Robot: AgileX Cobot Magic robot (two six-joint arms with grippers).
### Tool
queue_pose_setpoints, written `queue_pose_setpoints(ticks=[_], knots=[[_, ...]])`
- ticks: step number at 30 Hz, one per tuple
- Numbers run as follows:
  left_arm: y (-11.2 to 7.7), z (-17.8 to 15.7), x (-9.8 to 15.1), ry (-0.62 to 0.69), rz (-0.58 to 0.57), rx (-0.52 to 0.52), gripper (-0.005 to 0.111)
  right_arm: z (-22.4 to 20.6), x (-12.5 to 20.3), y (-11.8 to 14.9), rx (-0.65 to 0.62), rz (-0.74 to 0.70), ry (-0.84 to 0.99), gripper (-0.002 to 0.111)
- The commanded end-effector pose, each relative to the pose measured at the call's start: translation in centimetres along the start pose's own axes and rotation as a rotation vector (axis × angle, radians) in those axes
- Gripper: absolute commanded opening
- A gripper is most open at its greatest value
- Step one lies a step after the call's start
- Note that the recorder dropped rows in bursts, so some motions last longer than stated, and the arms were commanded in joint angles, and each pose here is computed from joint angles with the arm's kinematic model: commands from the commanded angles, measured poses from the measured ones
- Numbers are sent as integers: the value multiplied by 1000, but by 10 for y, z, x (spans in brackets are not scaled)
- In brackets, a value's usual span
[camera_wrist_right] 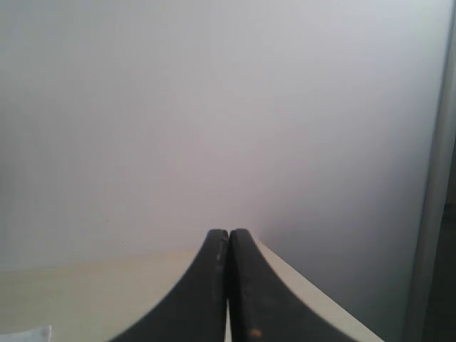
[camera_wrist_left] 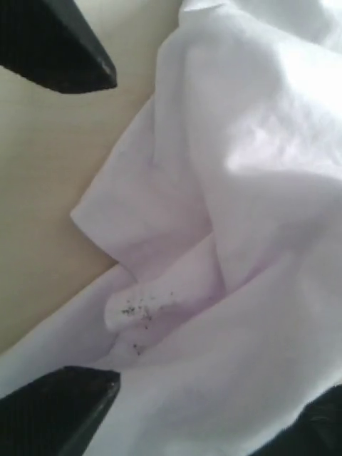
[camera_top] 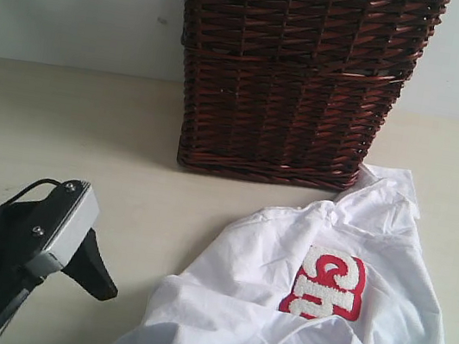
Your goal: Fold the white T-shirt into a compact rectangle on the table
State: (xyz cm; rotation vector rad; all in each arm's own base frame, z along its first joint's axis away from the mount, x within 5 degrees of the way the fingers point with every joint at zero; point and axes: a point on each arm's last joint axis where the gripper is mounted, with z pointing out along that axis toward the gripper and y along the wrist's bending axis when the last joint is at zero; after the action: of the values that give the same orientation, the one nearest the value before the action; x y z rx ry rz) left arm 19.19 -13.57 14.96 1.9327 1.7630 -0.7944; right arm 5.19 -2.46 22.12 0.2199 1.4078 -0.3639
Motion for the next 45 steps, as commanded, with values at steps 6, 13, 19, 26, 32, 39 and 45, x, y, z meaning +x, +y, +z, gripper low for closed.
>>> queue_pose_setpoints(ticks=[6,13,19,26,32,39,45], knots=[[16,19,17,50,-55,27,104,0,1,0,-3,-9,5,0],[26,26,15,39,-71,31,104,0,1,0,-3,-9,5,0],[22,36,12,32,-67,83,101,0,1,0,-3,-9,5,0],[18,27,2,-9,-46,94,100,0,1,0,-3,-9,5,0],[23,26,1,-10,-66,33,54,0,1,0,-3,-9,5,0],[21,29,13,89,13,69,58,0,1,0,-3,-9,5,0],[18,53,7,132,31,59,58,0,1,0,-3,-9,5,0]])
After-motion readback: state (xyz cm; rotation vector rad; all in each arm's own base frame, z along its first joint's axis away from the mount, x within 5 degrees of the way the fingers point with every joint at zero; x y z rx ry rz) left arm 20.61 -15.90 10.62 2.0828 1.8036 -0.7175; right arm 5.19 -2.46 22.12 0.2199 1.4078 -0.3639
